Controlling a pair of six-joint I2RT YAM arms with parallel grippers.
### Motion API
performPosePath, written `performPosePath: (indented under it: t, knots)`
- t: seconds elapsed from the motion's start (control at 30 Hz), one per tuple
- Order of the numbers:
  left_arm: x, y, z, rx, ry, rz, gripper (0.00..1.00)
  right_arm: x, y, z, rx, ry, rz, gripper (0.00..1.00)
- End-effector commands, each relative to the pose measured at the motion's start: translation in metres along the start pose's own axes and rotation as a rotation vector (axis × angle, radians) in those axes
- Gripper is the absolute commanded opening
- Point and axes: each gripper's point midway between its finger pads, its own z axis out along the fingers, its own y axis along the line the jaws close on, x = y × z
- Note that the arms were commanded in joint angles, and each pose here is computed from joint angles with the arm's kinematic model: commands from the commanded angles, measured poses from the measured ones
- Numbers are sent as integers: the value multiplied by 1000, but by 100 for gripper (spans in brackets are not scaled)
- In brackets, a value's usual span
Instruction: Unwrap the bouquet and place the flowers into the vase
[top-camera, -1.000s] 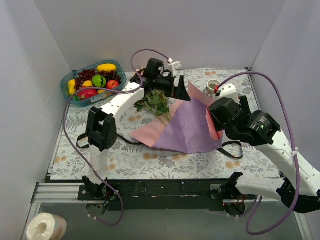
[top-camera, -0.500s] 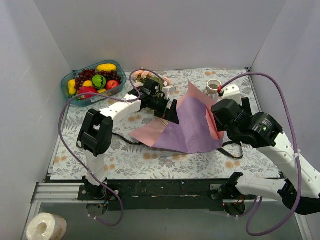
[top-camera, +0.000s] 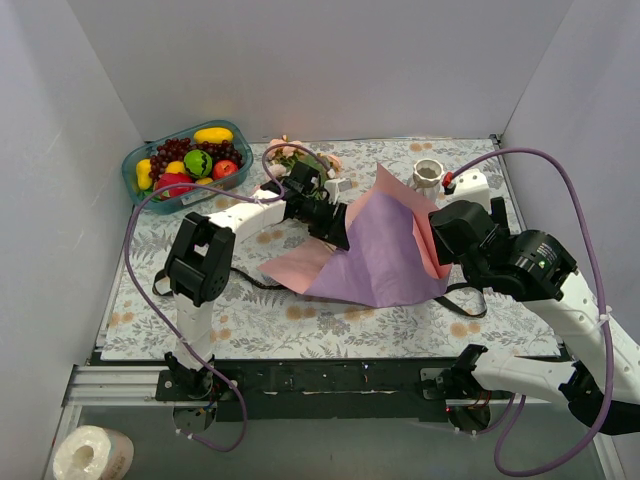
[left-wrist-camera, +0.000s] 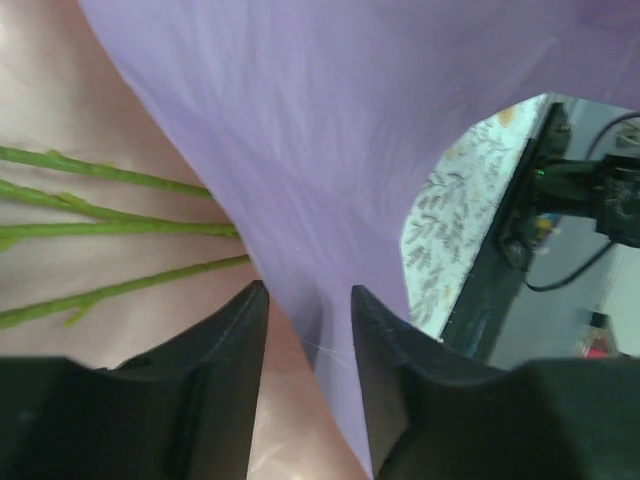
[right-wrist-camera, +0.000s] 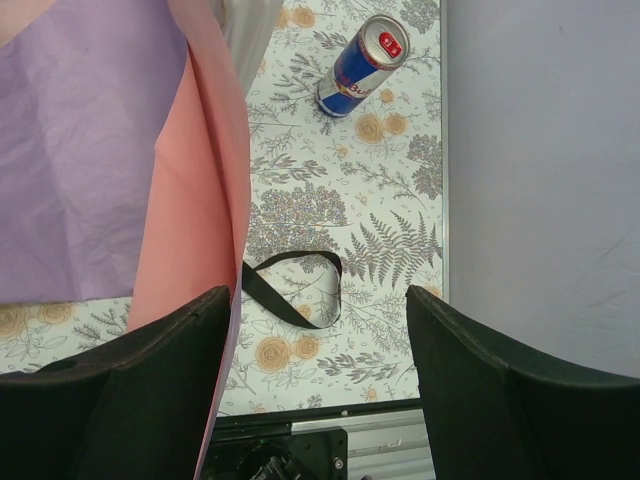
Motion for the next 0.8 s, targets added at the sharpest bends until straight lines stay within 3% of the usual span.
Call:
performPosePath:
  t: [0.0,0.07,0.23,0.27,0.53,0.77]
  knots:
    - [12,-29,-8,149,68,23,31,-13,-3,-7,-15,-48,42,78]
    - [20,-29,-9,167,99,19,18,-15,-4,-7,-16,-56,46,78]
    - [39,-27,-16,147,150,33,11,-16,-3,-8,-18,-58,40,78]
    - [41,-26,-17,133,152,40,0,-16,-4,-8,-17,-60,43,78]
    - [37,-10,-56,-27,129,119,0,-11,-5,-9,-24,-57,50,78]
    - [30,23,-136,-179,64,158,0,-1,0,-7,-48,-40,53,78]
